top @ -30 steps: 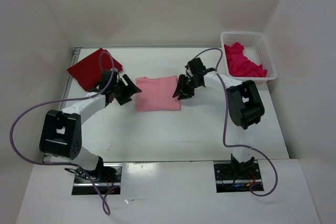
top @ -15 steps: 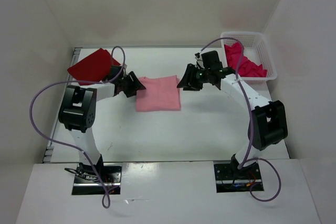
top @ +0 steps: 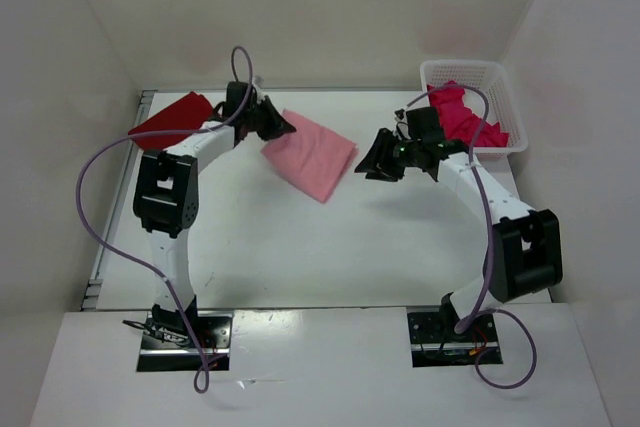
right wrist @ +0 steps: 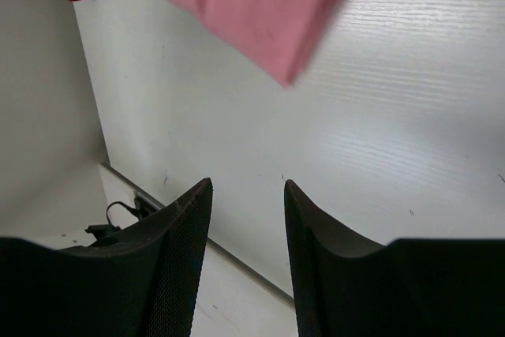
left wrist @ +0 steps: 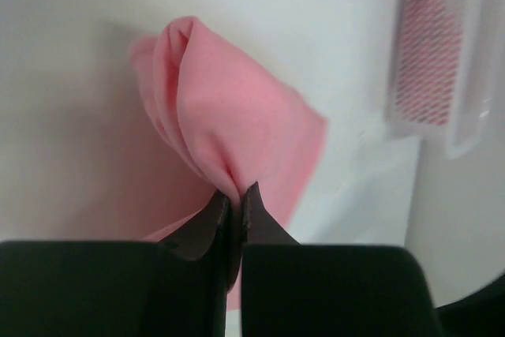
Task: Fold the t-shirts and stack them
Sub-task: Put the neatly folded tshirt into the corner of the board with the left arm, then grab crumpled tshirt from bin with the right arm
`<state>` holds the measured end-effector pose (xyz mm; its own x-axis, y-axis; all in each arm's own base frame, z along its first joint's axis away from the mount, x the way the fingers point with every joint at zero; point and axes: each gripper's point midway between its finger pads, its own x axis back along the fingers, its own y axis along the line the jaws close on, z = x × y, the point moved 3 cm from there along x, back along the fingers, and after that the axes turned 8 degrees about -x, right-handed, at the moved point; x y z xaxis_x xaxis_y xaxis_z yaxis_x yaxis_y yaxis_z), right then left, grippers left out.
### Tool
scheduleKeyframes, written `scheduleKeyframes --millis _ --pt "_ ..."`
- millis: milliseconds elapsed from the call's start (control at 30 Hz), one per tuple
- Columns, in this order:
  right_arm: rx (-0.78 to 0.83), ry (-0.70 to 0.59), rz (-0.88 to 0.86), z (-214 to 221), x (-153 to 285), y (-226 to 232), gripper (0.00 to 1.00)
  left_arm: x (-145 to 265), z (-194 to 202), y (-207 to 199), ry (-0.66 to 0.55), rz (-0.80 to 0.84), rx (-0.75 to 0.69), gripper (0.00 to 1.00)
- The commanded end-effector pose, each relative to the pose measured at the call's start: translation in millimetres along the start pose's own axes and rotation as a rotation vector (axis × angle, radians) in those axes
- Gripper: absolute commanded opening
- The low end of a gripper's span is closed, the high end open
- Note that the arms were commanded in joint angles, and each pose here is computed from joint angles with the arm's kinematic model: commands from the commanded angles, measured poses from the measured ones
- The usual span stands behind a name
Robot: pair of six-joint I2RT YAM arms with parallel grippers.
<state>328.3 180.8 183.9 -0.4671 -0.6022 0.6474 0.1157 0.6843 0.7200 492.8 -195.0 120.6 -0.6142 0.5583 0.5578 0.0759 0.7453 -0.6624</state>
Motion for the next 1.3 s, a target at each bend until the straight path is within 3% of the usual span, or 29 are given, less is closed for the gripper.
scheduleKeyframes --millis 0,167,233,300,367,400,467,600,733,800,967,1033,1067,1100,1200,1233,1267 --pt "-0.003 -0.046 -0.032 -3 19 0 0.47 54 -92 -42 -0.209 0.095 -0.051 0.00" --pt "0.002 -0.020 -0.018 2 15 -7 0.47 124 -163 -18 -0.384 0.068 -0.036 0.00" --pt "0.006 -0.007 -0.018 3 12 -8 0.47 166 -186 11 -0.474 0.021 0.001 0.00" --pt "0.000 0.019 -0.030 6 10 -8 0.47 200 -188 61 -0.550 -0.074 0.071 0.09" --pt "-0.001 0.047 -0.033 9 5 -11 0.47 221 -182 101 -0.613 -0.173 0.149 0.32" --pt "-0.001 0.047 -0.033 9 5 -11 0.47 225 -160 127 -0.627 -0.214 0.198 0.69" --pt "-0.003 0.049 -0.006 10 2 -17 0.47 242 -141 164 -0.652 -0.279 0.299 1.00" --pt "0.003 0.027 0.032 4 1 -21 0.47 246 -98 168 -0.594 -0.301 0.340 1.00" --pt "0.015 -0.033 0.068 -16 1 -15 0.32 254 -60 156 -0.555 -0.304 0.378 1.00" --pt "0.006 -0.100 0.097 -33 2 -11 0.18 255 -45 141 -0.517 -0.283 0.340 1.00" --pt "-0.028 -0.252 0.226 -97 11 -25 0.08 243 0 93 -0.359 -0.219 0.181 1.00" --pt "-0.047 -0.335 0.280 -126 20 -40 0.05 234 17 77 -0.311 -0.191 0.146 0.94" --pt "-0.069 -0.413 0.283 -154 36 -45 0.05 224 38 61 -0.249 -0.151 0.118 0.80" --pt "-0.088 -0.443 0.303 -168 38 -56 0.05 218 48 53 -0.221 -0.133 0.100 0.73" --pt "-0.139 -0.583 0.414 -222 58 -91 0.08 201 89 27 -0.111 -0.066 0.066 0.63" --pt "-0.144 -0.641 0.489 -236 64 -106 0.12 199 96 20 -0.099 -0.047 0.056 0.63" --pt "-0.131 -0.679 0.509 -252 73 -106 0.26 196 106 17 -0.072 -0.040 0.048 0.63"
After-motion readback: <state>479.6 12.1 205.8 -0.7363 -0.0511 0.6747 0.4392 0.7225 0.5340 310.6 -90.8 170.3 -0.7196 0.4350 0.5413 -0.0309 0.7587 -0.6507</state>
